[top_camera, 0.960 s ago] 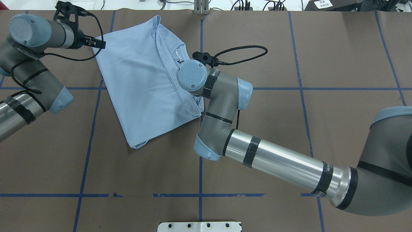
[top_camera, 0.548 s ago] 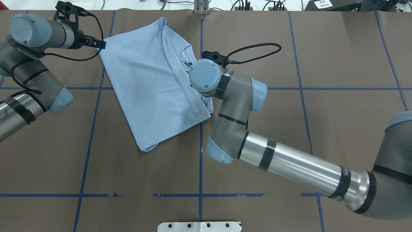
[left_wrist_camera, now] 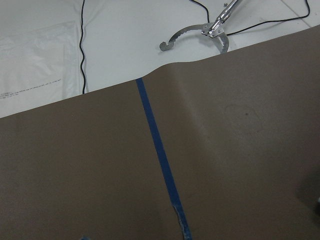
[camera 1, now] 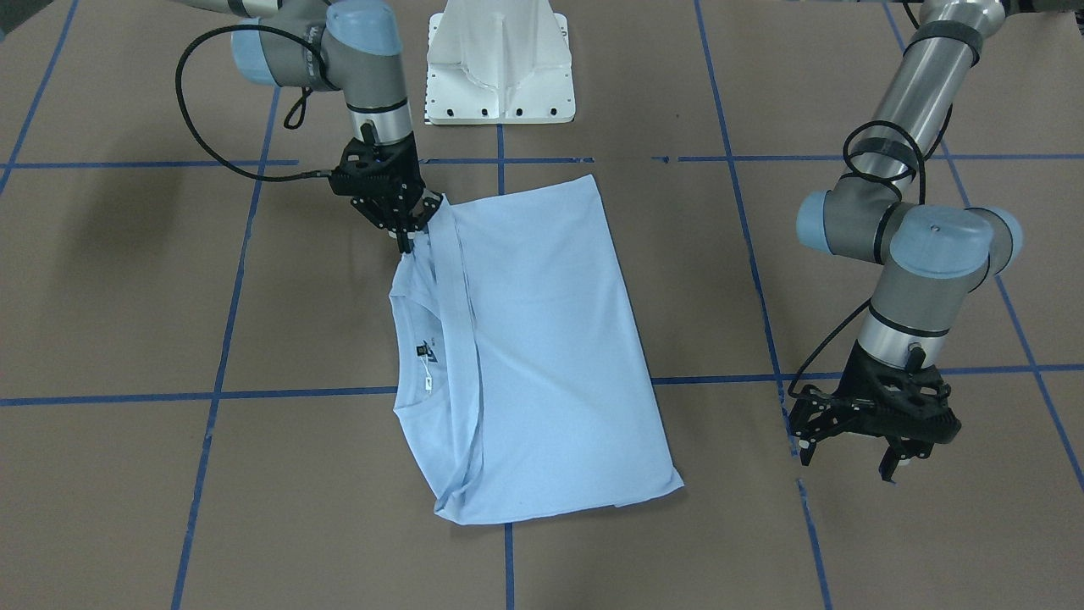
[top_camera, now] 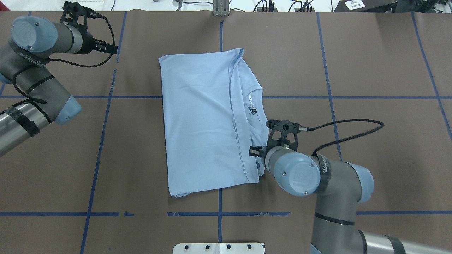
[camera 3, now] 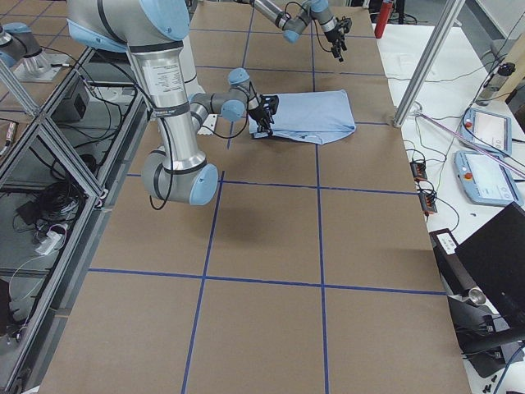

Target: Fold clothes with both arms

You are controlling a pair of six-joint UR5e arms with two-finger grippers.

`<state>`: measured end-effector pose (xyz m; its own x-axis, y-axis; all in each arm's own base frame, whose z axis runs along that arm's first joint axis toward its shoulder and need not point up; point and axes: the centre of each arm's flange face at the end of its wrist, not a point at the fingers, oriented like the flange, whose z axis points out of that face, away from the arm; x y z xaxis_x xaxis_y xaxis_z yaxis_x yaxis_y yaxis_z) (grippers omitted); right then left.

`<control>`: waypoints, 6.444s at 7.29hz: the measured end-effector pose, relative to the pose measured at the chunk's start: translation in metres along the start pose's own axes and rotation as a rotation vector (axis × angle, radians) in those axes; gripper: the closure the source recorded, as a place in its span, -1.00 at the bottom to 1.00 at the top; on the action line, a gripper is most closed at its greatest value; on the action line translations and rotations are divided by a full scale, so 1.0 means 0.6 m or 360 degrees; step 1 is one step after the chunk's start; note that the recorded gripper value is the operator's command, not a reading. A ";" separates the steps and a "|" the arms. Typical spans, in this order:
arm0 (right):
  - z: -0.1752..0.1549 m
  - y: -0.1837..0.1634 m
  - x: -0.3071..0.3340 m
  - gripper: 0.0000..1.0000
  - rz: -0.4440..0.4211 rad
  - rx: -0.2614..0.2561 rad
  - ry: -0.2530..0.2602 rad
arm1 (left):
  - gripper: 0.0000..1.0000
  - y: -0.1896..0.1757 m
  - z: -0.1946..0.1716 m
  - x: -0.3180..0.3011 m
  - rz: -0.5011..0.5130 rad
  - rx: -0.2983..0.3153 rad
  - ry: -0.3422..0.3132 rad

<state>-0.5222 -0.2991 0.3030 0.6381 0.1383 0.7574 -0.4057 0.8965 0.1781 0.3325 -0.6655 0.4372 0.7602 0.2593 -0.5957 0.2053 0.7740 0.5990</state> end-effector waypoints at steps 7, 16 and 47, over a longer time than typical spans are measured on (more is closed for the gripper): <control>-0.058 0.096 0.010 -0.93 -0.0177 0.0001 -0.0086 | -1.00 0.000 -0.003 0.009 0.0004 0.0003 0.0012; -0.075 0.236 -0.006 0.06 -0.0858 0.0126 -0.0121 | -1.00 0.015 0.003 0.036 -0.0050 -0.0017 0.0041; -0.115 0.173 0.080 -1.00 0.0063 0.0110 -0.0188 | -1.00 0.019 -0.019 0.078 -0.0110 -0.0034 0.0145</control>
<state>-0.4883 -0.1706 0.3147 0.5409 0.1186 0.8327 -0.4757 0.8596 0.1866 0.3633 -0.6380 0.4101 0.6852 0.2557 -0.6820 0.2415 0.8036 0.5440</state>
